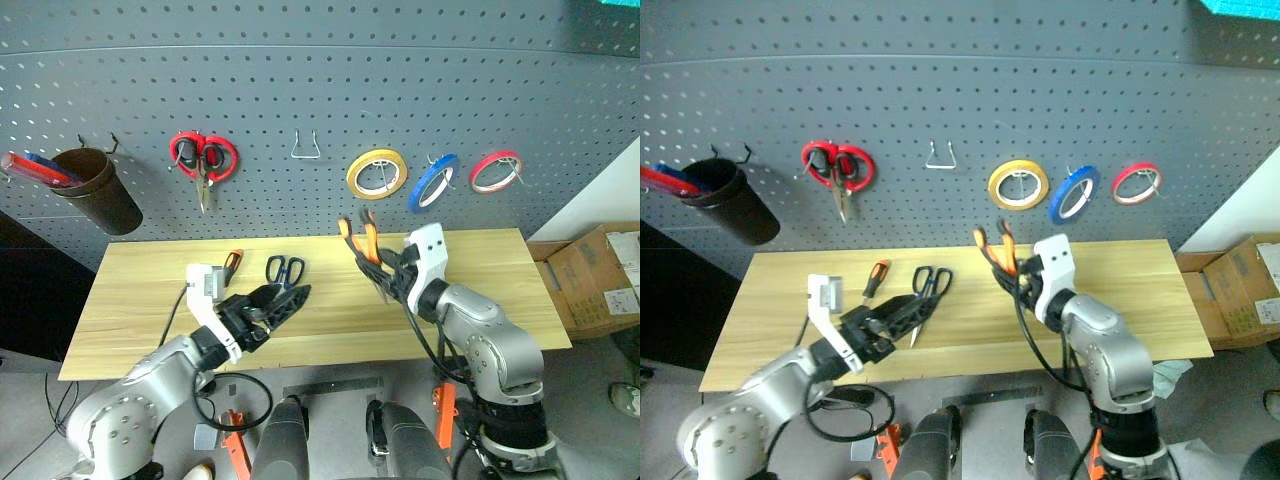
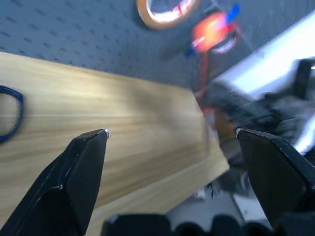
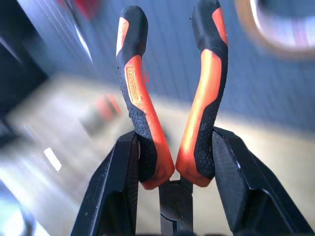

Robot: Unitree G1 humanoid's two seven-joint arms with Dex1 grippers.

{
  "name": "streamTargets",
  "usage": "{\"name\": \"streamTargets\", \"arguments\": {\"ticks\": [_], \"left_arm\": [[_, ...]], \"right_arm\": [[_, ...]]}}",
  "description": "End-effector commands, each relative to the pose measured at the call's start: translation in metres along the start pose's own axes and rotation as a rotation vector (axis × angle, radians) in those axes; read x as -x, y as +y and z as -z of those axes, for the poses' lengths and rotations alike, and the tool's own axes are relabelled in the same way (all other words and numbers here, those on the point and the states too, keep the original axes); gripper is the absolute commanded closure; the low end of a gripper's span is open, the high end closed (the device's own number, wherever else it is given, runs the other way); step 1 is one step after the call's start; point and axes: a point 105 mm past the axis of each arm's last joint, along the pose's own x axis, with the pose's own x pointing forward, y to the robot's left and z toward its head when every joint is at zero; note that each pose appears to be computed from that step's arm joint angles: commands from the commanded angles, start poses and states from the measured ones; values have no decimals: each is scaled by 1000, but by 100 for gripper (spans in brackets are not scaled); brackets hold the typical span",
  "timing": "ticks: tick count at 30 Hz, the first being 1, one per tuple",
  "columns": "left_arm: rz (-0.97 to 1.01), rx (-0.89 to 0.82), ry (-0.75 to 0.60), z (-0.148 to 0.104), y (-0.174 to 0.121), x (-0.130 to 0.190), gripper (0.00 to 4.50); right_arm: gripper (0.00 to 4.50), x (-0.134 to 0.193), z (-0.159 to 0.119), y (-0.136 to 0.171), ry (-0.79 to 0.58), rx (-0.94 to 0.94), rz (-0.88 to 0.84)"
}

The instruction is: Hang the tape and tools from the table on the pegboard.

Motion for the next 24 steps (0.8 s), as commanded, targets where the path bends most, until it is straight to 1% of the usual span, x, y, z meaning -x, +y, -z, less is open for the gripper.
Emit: {"name": "streamTargets", "arguments": {"ticks": [1,5,8,11,14,17,21,24], "left_arm": [[29,39,-129,-29,-3,-5,0],[68,66,-219,-56,-7,-24,0],[98,71,-253,-69,-12,-37,0],[119,62,-252,-73,-17,-46,0],[124,59,-243,-71,-18,-48,0],[121,60,-237,-68,-19,-48,0],[112,57,-231,-66,-18,-45,0],[99,57,-237,-67,-17,-42,0]], "right_arm": [[277,-25,-53,19,-236,91,-44],[277,-60,-89,16,-404,217,-11],[277,-81,-110,8,-498,298,33],[277,-95,-129,-4,-566,394,85],[277,-105,-139,-16,-587,437,136],[277,-117,-136,-27,-548,444,157],[277,-126,-120,-33,-482,447,167],[277,-130,-108,-35,-448,411,173]]}}
